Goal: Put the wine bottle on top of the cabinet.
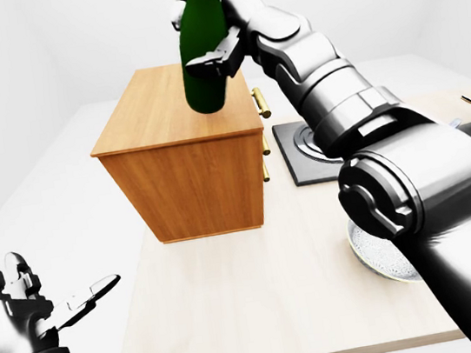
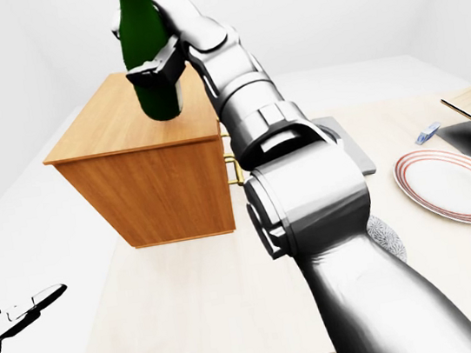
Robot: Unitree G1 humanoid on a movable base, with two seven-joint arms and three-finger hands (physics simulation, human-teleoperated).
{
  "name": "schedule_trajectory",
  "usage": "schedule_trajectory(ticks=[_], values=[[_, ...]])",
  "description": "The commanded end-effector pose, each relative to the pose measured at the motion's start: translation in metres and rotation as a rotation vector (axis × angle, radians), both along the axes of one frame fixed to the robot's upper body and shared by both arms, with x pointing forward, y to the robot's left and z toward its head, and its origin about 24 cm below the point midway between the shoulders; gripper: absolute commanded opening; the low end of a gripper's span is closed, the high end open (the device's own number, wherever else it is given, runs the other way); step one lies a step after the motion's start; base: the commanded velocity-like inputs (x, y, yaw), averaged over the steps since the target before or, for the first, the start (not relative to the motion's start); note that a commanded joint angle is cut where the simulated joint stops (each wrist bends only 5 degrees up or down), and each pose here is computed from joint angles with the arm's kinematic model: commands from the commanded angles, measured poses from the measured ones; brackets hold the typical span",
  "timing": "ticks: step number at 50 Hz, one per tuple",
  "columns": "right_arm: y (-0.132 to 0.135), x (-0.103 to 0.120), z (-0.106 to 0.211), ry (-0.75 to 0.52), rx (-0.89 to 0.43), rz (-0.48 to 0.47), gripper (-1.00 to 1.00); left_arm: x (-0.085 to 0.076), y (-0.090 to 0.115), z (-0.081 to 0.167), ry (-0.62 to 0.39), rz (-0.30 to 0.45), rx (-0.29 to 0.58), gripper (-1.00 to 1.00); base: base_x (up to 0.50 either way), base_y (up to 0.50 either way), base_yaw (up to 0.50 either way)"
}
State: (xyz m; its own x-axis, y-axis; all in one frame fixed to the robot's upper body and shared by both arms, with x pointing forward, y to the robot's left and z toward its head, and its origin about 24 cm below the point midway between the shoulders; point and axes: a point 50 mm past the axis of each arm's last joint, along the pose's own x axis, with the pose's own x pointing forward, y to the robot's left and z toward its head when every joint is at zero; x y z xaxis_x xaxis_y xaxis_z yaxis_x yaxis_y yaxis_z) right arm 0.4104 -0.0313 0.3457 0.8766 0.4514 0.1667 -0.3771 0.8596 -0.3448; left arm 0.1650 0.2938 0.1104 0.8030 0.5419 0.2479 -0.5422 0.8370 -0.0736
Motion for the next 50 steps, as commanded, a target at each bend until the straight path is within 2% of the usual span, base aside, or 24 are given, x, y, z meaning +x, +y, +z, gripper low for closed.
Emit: schedule_trajectory(ticks=[1,42,44,45,46,50], values=[[-0.0033,0.0000,0.0040,-0.009,0.043,-0.011,-1.00,-0.0006,0.0000,0.0006,-0.002,0.001,0.000,1.00,0.00,0.00,0.00],[-0.0035,0.0018,-0.0032,0.003,0.018,-0.015,-1.00,0.0007,-0.0002,-0.0013,0.002,0.000,-0.001,1.00,0.00,0.00,0.00],[-0.0038,0.0019,-0.0032,0.003,0.023,-0.018,-0.95,0.0009,-0.0004,-0.0013,0.003,-0.001,0.000,1.00,0.00,0.00,0.00],[-0.0039,0.0020,-0.0033,0.000,0.018,-0.025,0.23,0.0010,-0.0005,-0.0011,0.002,-0.001,-0.001,1.00,0.00,0.00,0.00],[-0.0045,0.0022,-0.0032,0.000,0.024,-0.031,1.00,0.0010,-0.0005,-0.0010,0.002,-0.001,0.000,1.00,0.00,0.00,0.00],[-0.0056,0.0024,-0.0029,-0.001,0.027,-0.035,1.00,0.0010,-0.0006,-0.0008,0.002,-0.001,0.000,1.00,0.00,0.00,0.00]])
